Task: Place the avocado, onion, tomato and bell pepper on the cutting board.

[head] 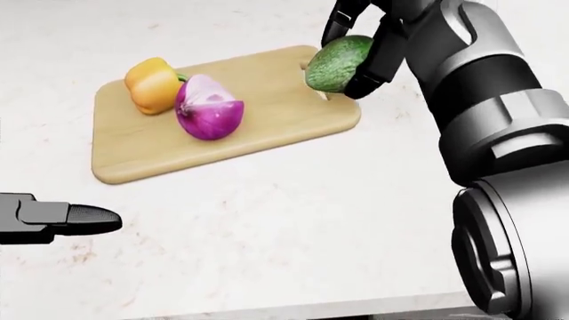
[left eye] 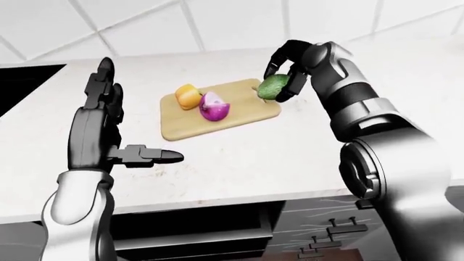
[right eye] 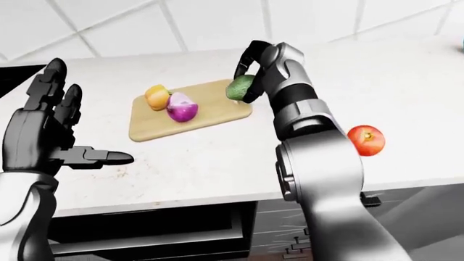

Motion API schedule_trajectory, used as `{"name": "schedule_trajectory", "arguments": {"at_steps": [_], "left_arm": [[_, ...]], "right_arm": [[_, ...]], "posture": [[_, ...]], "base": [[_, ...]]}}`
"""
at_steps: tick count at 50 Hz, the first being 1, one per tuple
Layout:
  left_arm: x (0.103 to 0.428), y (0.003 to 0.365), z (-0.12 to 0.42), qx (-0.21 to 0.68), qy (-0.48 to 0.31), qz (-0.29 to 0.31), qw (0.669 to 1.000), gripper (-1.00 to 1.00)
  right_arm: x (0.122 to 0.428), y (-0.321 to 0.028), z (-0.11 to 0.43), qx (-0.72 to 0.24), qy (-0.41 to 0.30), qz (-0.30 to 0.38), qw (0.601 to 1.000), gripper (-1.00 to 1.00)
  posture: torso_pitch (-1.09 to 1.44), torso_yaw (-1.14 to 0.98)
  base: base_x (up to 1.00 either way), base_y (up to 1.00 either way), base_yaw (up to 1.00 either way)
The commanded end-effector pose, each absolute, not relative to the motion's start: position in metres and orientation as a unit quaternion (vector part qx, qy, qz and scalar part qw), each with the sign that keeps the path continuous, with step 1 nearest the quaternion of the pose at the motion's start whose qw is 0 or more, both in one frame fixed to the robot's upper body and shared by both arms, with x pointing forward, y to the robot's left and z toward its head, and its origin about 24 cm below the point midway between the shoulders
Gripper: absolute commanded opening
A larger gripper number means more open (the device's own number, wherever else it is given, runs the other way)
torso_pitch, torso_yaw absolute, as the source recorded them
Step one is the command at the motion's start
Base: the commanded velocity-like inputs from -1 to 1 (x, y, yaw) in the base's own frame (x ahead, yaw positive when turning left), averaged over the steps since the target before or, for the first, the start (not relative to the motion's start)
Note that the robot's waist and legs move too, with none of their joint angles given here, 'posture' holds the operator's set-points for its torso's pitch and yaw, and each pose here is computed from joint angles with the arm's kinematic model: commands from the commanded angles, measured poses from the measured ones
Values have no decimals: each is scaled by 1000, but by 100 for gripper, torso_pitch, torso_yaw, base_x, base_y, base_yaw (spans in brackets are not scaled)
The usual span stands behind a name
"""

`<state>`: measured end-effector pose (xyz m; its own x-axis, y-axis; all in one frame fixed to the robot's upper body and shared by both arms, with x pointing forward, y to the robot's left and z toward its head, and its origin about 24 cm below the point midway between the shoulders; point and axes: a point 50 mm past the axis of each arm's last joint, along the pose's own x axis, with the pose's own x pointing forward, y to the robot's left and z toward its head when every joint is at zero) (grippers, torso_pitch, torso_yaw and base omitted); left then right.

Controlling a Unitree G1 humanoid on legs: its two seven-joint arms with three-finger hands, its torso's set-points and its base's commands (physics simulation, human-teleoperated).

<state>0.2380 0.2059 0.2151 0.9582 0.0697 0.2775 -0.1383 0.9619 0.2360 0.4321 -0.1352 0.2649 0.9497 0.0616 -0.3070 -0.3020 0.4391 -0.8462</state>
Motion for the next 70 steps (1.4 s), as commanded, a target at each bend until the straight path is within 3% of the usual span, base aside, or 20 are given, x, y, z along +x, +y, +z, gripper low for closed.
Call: {"name": "schedule_trajectory", "arguments": {"at_steps": [1,35,55,70], "left_arm": [[234,204,229,135,-173,56,974,100],[230,204,231,142,-174,56,973,100],[228,205,232,141,-174,56,973,100],[230,204,231,142,-173,55,973,100]], "right_arm": [[430,-127,302,-521,45,78,849,-44],[430,-77,289,-460,-71,68,883,-48],[429,-67,281,-446,-83,70,888,-47],[429,-62,278,-451,-77,86,885,-25]], "posture": [[0,0],[0,0],[0,0],[0,0]], "base": [[0,0,0],[0,0,0],[0,0,0],[0,0,0]]}}
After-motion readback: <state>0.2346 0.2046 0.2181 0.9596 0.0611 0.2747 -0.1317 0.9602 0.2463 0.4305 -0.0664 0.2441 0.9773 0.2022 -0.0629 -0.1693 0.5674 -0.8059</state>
